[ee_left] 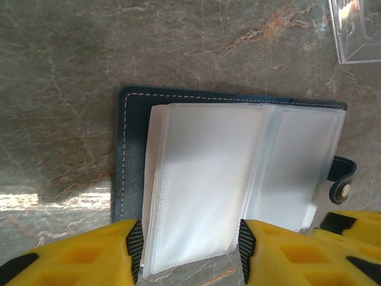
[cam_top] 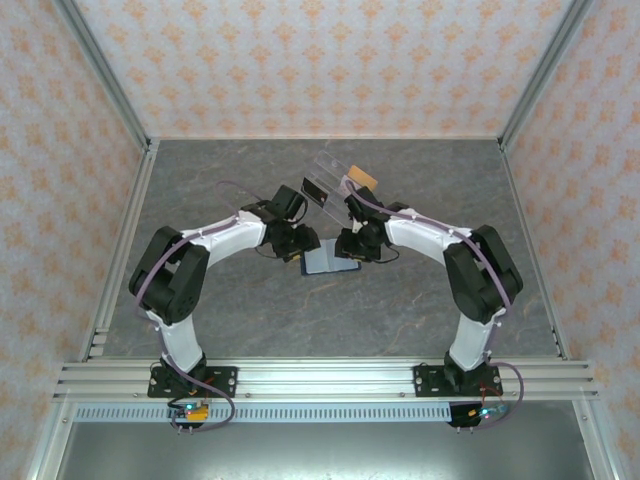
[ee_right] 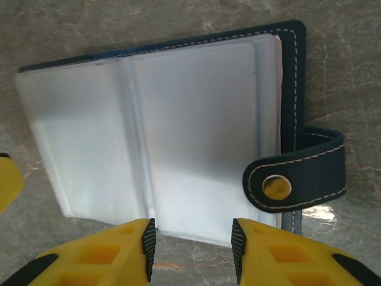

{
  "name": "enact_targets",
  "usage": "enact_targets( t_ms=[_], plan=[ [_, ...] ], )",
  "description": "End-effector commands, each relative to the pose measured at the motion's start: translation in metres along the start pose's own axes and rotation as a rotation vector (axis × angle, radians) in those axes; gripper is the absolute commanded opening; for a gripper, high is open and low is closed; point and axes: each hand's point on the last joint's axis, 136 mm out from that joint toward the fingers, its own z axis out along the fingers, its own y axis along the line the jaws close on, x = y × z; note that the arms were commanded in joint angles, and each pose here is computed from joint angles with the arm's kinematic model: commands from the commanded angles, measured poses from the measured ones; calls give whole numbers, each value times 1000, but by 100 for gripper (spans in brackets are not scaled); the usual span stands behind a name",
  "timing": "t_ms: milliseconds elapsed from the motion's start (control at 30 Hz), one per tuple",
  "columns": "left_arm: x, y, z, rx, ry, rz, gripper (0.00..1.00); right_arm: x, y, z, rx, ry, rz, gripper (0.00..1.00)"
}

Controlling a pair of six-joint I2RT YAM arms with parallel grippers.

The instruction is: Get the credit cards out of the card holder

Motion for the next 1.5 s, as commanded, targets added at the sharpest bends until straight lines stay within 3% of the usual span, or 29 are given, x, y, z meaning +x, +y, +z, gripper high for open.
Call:
enact_targets(
  t_ms=[0,167,400,867,1167,1467],
  plan=[
    [-2,-6,1,-1,-3,1,48,-2,-5,7,33,5,-1,40],
    [-1,-2,10,-13,14,-6,48,-1,-11,13,62,18,-7,40],
    [-1,-6,14,1,25,-2,38,1,-14,19,73,35,-1,39],
    [0,-8,17,-7,52,24,43,2,-16,20,82,43,-4,37],
    [6,-21,25,67,106,44,31,3,-15,21,78,48,-7,37],
    [10,-44,20,170,127,71,6,2,-15,19,76,43,-5,36]
  ],
)
